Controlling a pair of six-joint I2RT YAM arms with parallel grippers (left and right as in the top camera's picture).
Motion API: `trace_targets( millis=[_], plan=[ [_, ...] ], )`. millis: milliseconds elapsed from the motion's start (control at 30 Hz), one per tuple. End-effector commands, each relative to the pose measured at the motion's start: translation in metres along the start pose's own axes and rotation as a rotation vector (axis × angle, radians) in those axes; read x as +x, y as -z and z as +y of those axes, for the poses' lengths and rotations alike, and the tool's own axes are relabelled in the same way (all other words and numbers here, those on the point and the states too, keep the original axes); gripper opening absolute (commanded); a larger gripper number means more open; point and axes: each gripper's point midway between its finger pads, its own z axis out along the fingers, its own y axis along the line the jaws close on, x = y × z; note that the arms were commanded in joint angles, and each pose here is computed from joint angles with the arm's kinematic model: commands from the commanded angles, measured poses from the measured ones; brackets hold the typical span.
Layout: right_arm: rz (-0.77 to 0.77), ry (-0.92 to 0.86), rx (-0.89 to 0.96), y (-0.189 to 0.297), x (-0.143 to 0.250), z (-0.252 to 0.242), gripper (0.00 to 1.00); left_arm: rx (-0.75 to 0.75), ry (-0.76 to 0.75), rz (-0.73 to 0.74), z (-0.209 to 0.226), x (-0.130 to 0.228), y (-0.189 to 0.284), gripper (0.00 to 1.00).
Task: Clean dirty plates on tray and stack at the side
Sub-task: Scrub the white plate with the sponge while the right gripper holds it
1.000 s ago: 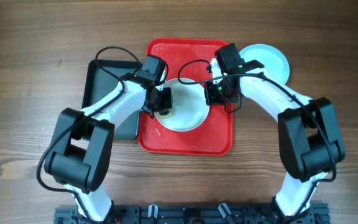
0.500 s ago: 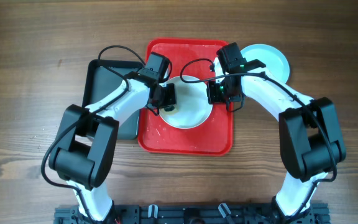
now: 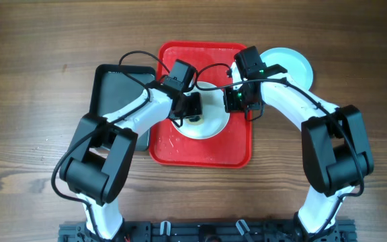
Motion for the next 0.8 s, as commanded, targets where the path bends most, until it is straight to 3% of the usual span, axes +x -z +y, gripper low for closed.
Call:
trace_targets(
  millis=[0, 67, 300, 433, 767],
  plan=[
    [-0.002, 0.005, -0.058, 0.005, 0.002, 0.015, 0.04, 0.071, 0.016, 0.186, -0.007, 0.048, -0.03, 0.04],
    [-0.002, 0.005, -0.058, 0.005, 0.002, 0.015, 0.04, 0.1, 0.026, 0.166, -0.012, 0.036, -0.018, 0.04],
    [-0.002, 0.006, -0.057, 0.005, 0.002, 0.015, 0.04, 0.217, -0.015, -0.105, -0.039, -0.028, 0.093, 0.04],
    [-0.003, 0.006, -0.057, 0.005, 0.002, 0.015, 0.04, 0.127, -0.007, -0.238, -0.023, -0.043, 0.132, 0.04],
    [-0.004, 0.006, -0.053, 0.005, 0.002, 0.014, 0.04, -0.003, 0.04, -0.143, 0.011, -0.031, 0.087, 0.04]
  ],
)
